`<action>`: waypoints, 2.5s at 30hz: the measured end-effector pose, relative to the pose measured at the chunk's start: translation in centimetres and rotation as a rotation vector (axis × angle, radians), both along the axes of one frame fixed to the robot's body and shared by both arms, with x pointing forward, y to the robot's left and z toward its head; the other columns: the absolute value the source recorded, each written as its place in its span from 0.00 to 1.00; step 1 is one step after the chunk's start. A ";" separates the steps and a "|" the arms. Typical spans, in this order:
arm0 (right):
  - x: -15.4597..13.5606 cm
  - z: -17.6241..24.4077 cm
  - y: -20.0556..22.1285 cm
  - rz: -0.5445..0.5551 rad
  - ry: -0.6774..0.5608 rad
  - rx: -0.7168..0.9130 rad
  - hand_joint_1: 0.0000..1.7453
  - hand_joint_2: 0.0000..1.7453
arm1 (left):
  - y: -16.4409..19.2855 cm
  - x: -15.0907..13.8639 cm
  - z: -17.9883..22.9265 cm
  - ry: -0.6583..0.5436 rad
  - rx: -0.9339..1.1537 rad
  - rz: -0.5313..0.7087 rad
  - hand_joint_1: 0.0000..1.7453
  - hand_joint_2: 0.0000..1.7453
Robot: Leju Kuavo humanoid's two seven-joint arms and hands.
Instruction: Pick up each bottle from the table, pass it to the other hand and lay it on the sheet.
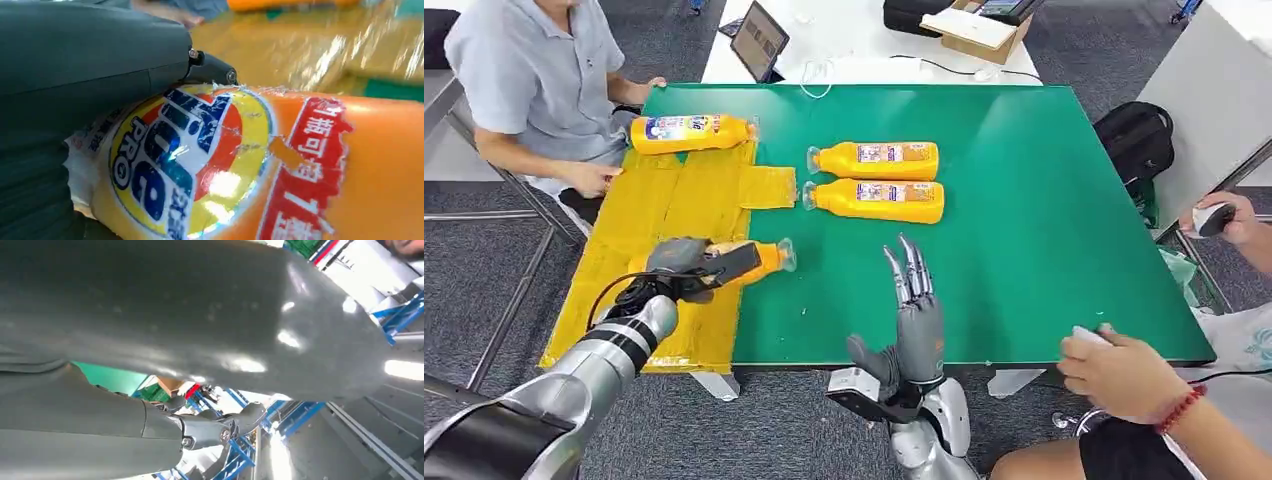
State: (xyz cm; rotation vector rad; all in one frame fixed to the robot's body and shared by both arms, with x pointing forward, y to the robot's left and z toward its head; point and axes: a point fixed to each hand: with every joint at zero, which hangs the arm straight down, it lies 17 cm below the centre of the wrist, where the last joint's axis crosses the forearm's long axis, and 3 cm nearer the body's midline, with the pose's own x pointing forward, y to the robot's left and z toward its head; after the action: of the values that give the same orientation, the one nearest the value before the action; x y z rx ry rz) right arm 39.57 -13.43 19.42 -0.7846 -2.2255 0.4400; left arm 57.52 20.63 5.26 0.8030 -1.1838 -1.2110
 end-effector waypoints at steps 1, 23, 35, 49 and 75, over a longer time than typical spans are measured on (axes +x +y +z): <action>0.0 -0.1 -0.1 0.000 0.003 -0.002 0.00 0.00 | -0.1 -0.1 -0.2 0.014 -0.015 -0.004 0.00 1.00; 0.1 -2.0 -1.4 -0.003 0.037 -0.025 0.00 0.00 | -8.1 -3.5 6.5 -0.159 -0.892 -0.226 0.00 1.00; 1.8 -3.8 1.3 0.031 0.024 -0.387 0.00 0.00 | -4.6 -12.0 25.7 -0.884 -1.293 -0.248 0.00 1.00; 11.7 -11.5 -10.2 -0.184 0.330 -0.752 0.00 1.00 | -4.4 -16.7 23.6 -0.810 -1.464 -0.192 0.00 1.00; 14.6 -17.7 -12.1 -0.152 0.754 -0.796 0.00 1.00 | -6.7 -15.7 22.9 -0.764 -1.354 -0.164 0.00 1.00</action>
State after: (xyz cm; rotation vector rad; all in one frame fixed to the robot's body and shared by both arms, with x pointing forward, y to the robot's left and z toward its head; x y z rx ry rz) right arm 54.16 -25.52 1.77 -0.9548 -1.2468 1.3333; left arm 41.79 13.95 28.19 0.0638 -2.2798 0.0409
